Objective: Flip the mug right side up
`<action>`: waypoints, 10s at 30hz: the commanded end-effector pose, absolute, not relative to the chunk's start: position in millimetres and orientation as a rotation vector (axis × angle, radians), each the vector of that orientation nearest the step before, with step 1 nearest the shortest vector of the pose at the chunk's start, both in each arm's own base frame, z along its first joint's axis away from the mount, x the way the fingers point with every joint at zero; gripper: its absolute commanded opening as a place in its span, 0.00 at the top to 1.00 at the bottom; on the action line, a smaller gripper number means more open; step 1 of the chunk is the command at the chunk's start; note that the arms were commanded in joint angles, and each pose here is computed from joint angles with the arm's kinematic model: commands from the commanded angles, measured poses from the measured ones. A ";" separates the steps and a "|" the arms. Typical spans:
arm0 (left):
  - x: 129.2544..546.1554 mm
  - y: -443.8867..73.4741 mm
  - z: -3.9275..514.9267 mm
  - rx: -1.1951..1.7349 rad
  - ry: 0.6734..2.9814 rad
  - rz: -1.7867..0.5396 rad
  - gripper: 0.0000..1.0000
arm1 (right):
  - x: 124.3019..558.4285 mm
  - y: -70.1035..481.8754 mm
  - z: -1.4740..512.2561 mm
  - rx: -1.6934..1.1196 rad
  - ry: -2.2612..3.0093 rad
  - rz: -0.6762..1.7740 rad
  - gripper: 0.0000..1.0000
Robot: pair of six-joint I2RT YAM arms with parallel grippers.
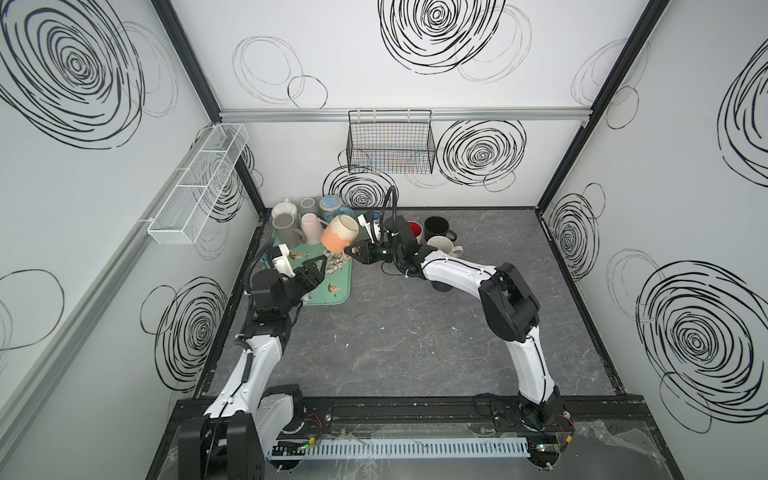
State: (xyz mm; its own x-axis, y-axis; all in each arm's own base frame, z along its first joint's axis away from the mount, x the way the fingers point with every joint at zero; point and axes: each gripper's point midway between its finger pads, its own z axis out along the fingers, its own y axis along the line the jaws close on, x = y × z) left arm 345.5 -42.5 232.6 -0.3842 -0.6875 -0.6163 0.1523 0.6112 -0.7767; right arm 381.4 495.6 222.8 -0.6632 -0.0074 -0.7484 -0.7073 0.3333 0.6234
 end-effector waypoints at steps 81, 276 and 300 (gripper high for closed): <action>323.0 -166.8 420.8 0.150 1.326 -1.365 1.00 | 319.4 402.1 414.3 -0.746 1.389 1.517 0.53; 469.9 0.8 120.3 -0.313 2.550 -0.026 0.38 | 352.2 457.2 170.7 -0.872 2.204 1.008 0.53; 392.8 11.2 183.9 -0.424 2.383 -0.010 0.30 | 310.8 494.8 143.4 -0.890 2.288 0.944 0.47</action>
